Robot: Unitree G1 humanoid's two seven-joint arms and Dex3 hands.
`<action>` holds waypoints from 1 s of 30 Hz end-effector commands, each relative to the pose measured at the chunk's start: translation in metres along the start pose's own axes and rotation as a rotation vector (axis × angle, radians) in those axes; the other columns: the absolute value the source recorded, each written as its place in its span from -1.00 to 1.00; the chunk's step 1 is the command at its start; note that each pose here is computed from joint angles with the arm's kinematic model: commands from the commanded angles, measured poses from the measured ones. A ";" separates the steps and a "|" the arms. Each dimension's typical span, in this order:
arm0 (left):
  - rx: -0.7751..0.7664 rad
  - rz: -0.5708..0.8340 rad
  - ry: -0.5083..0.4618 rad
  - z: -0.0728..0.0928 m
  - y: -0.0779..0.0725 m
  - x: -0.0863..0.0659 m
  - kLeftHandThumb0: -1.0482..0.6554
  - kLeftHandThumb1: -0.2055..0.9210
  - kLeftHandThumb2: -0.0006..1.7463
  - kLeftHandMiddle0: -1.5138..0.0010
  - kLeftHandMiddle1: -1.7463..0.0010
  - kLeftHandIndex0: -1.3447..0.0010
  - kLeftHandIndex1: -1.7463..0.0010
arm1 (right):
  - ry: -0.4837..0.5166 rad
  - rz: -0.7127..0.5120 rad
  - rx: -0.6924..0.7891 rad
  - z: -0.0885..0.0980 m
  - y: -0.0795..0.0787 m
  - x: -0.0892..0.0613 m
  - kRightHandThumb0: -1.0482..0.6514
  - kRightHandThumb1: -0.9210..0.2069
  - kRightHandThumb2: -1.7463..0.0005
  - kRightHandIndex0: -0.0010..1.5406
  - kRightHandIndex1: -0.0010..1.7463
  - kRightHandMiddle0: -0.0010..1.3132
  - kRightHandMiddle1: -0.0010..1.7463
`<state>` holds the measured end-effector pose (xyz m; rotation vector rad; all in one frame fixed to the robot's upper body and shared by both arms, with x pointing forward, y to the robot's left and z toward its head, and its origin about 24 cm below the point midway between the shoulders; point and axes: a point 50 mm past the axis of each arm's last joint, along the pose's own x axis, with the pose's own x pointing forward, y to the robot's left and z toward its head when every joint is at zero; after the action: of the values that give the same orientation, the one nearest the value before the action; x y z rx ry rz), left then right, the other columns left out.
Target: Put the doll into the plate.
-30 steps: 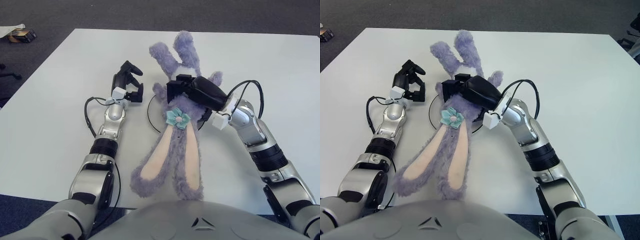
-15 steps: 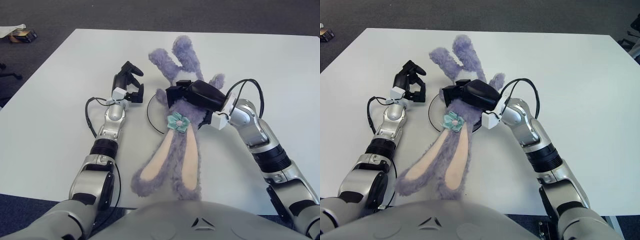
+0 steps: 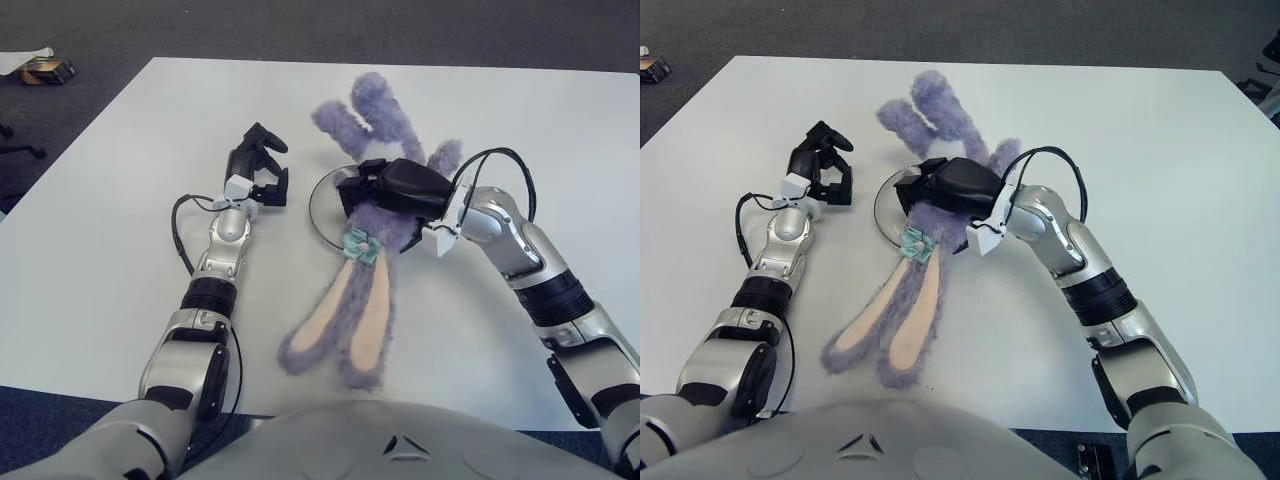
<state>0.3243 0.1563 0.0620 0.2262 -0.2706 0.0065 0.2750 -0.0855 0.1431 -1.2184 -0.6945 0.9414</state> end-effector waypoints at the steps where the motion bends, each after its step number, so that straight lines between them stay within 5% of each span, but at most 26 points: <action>1: -0.002 -0.021 0.141 -0.031 -0.004 -0.027 0.21 -0.36 0.73 -0.01 -1.00 0.27 -0.96 | 0.028 0.059 -0.003 -0.009 0.006 -0.002 -0.66 -0.72 0.31 -0.82 0.46 -0.91 0.59; 13: -0.013 -0.020 0.150 -0.032 -0.004 -0.027 0.21 -0.38 0.74 -0.02 -1.00 0.27 -0.97 | 0.063 0.195 0.012 -0.019 0.004 -0.008 -0.85 -0.93 0.64 -1.00 -0.66 -1.00 -0.04; 22: -0.007 -0.021 0.145 -0.031 -0.004 -0.027 0.21 -0.37 0.74 -0.02 -1.00 0.28 -0.98 | 0.066 0.221 -0.011 -0.024 0.001 -0.009 -0.88 -0.93 0.68 -1.00 -0.90 -1.00 -0.23; 30: -0.005 -0.020 0.141 -0.031 -0.005 -0.027 0.21 -0.35 0.73 -0.01 -1.00 0.30 -0.99 | 0.041 0.213 0.001 -0.027 -0.001 -0.011 -0.86 -0.91 0.69 -0.99 -0.93 -1.00 -0.27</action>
<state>0.3245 0.1565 0.0613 0.2251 -0.2638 0.0008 0.2908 -0.1003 0.1447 -1.3175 -0.5901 1.0662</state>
